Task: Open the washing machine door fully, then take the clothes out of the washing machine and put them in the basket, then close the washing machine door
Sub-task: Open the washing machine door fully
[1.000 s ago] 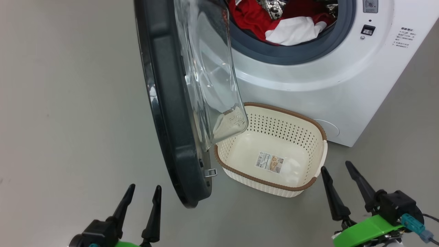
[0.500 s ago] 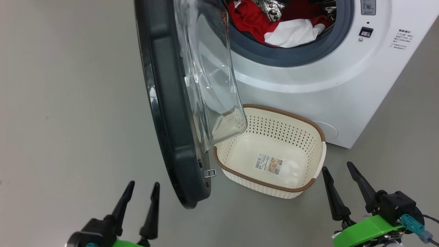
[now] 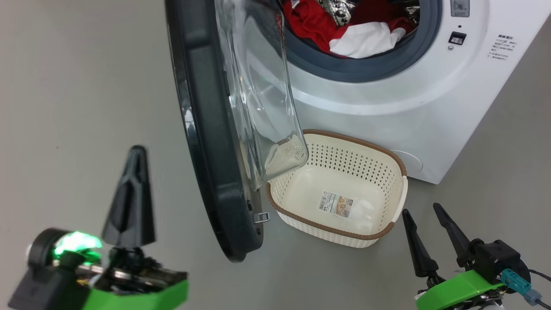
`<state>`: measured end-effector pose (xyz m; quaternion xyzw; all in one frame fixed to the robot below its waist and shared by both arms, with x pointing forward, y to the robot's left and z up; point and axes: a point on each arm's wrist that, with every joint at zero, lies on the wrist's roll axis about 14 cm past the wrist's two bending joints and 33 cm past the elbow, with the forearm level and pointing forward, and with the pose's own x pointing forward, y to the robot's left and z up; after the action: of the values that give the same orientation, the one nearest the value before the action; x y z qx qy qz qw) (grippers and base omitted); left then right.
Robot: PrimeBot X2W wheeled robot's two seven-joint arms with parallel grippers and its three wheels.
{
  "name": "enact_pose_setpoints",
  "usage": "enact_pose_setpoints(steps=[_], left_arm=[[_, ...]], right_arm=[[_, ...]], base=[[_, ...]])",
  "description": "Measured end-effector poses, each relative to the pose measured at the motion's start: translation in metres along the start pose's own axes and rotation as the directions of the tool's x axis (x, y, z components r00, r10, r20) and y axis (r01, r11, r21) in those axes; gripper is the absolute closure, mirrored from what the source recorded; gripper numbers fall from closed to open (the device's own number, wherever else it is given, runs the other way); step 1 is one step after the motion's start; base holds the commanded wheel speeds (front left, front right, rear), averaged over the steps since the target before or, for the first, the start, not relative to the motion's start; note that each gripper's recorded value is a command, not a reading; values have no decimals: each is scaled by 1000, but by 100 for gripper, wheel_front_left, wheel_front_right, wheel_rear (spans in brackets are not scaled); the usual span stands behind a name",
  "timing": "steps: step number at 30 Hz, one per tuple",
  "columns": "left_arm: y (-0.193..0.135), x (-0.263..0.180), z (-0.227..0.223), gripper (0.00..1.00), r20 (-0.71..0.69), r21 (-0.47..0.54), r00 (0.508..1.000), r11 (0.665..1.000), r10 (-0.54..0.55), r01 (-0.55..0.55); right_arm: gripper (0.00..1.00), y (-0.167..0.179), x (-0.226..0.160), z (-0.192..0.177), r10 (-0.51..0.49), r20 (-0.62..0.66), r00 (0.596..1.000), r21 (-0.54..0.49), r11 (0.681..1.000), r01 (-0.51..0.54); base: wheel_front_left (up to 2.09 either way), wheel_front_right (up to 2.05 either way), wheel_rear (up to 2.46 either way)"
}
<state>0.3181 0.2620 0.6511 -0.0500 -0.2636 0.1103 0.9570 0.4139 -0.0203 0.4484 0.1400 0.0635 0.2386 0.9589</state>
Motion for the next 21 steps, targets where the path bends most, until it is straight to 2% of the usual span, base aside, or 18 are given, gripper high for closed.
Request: enact_pose_setpoints(steps=[4,9,14,21], left_arm=[[-46,5,13,100,52,-53,989,988,-140,143],[-98,-9,-17,100,-34,-148,955,946,-296,288],[-113,-43,-82,100,-249,-230,908,931,-338,284],[-91,-58,-119,100,-376,-250,886,950,-273,187]], right_arm=[[0,-2,0,-2,-5,-3,1000,4,1000,5],[0,-5,1,-4,-11,-8,1000,9,1000,11],[0,-7,1,-7,-15,-14,1000,13,1000,16],[0,-7,2,-11,-15,-22,1000,16,1000,16]], base=[[0,0,0],[0,0,0],[0,0,0],[0,0,0]])
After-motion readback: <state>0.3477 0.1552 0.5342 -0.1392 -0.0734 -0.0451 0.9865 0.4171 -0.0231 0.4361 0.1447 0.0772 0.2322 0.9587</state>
